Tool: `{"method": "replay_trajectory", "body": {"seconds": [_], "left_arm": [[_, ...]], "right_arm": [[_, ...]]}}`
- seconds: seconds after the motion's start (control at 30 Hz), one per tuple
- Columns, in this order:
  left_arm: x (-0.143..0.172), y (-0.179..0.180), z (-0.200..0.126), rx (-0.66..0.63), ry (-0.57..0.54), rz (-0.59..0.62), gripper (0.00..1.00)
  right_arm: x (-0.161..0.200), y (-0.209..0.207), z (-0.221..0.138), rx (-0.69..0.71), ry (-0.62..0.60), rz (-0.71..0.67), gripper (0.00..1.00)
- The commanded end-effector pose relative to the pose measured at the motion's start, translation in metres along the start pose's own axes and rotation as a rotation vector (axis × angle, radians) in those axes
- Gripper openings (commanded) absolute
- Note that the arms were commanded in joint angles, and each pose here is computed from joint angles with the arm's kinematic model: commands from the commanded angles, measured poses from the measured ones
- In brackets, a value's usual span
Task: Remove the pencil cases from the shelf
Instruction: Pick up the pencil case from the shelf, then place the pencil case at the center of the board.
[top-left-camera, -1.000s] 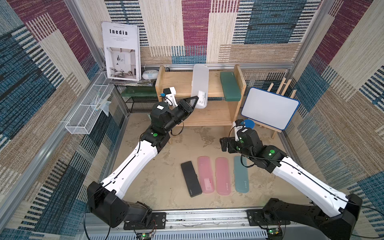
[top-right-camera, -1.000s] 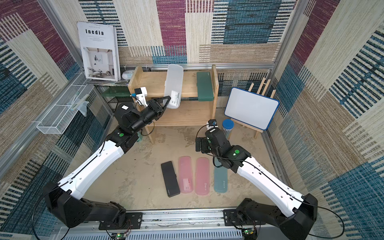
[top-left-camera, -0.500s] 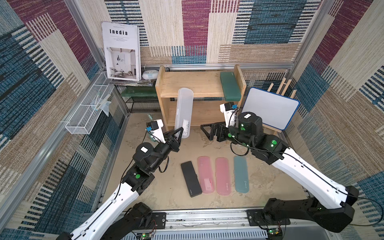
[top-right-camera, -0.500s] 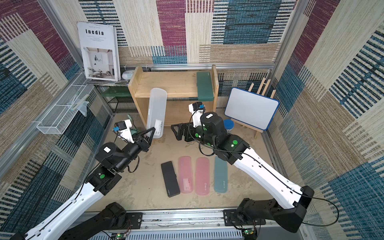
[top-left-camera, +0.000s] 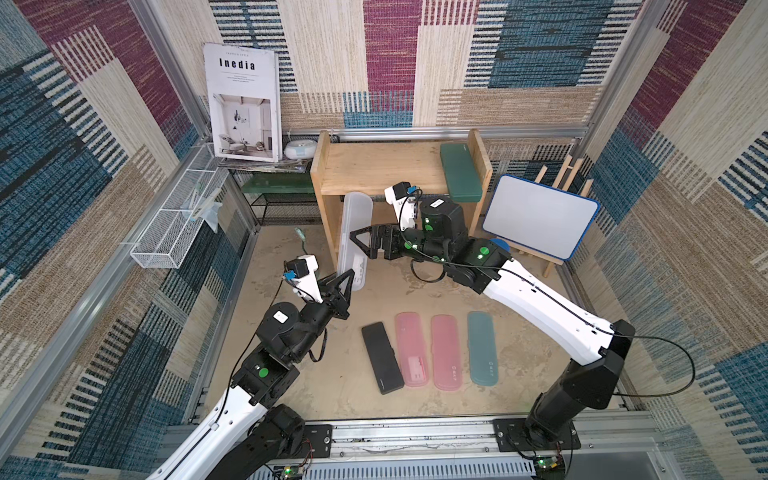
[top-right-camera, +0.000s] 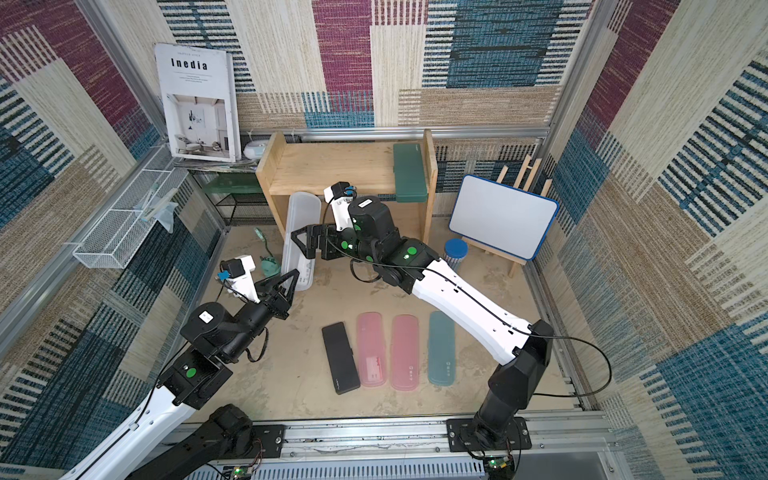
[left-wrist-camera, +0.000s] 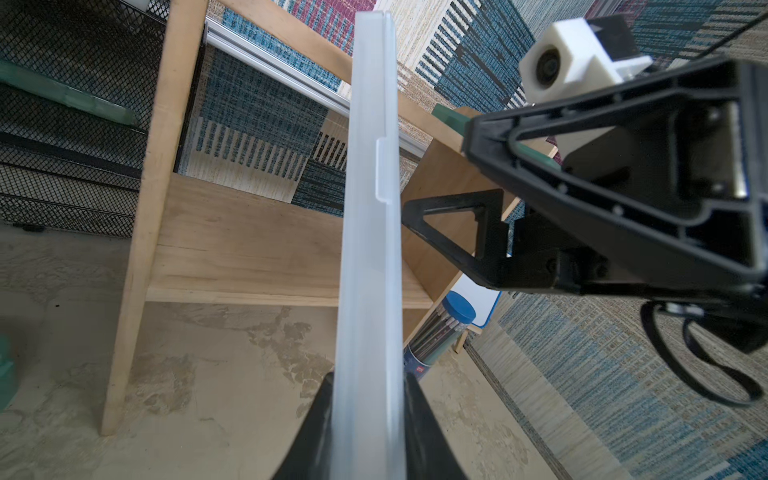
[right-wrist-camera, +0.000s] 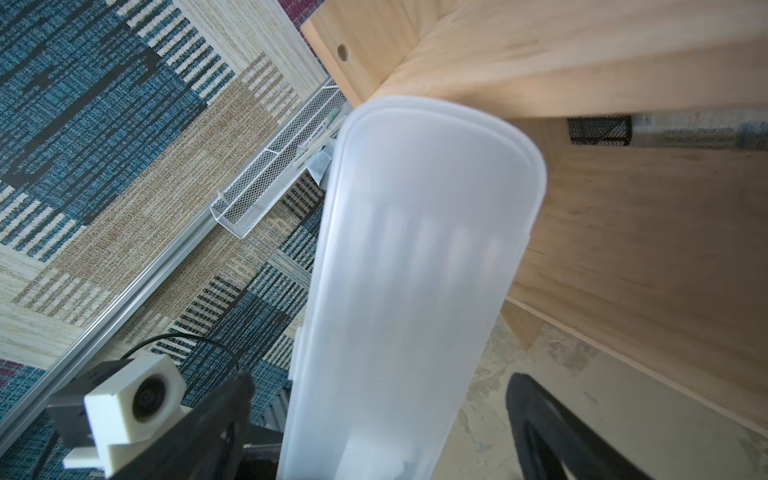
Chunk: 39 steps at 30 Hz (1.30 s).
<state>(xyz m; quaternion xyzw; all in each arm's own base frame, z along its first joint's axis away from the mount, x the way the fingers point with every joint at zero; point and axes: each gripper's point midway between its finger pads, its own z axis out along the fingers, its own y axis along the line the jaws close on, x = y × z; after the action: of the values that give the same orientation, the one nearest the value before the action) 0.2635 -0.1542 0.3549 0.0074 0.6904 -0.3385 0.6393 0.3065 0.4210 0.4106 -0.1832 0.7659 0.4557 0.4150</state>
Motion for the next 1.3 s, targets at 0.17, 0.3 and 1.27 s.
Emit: {"method": "replay_trajectory", "body": {"seconds": [0.17,0.3,1.27], "left_arm": [[-0.008,-0.002,-0.004,0.003,-0.028,0.021,0.17],[-0.006,-0.001,-0.004,-0.003,-0.018,0.028,0.17],[-0.047,0.087,-0.079,-0.602,-0.086,0.118,0.99]], "right_arm": [[0.006,0.012,0.021,-0.049,0.038,0.004,1.0],[0.013,0.008,0.03,-0.035,0.068,0.009,1.0],[0.237,-0.042,0.027,0.074,0.531,0.233,0.76]]}}
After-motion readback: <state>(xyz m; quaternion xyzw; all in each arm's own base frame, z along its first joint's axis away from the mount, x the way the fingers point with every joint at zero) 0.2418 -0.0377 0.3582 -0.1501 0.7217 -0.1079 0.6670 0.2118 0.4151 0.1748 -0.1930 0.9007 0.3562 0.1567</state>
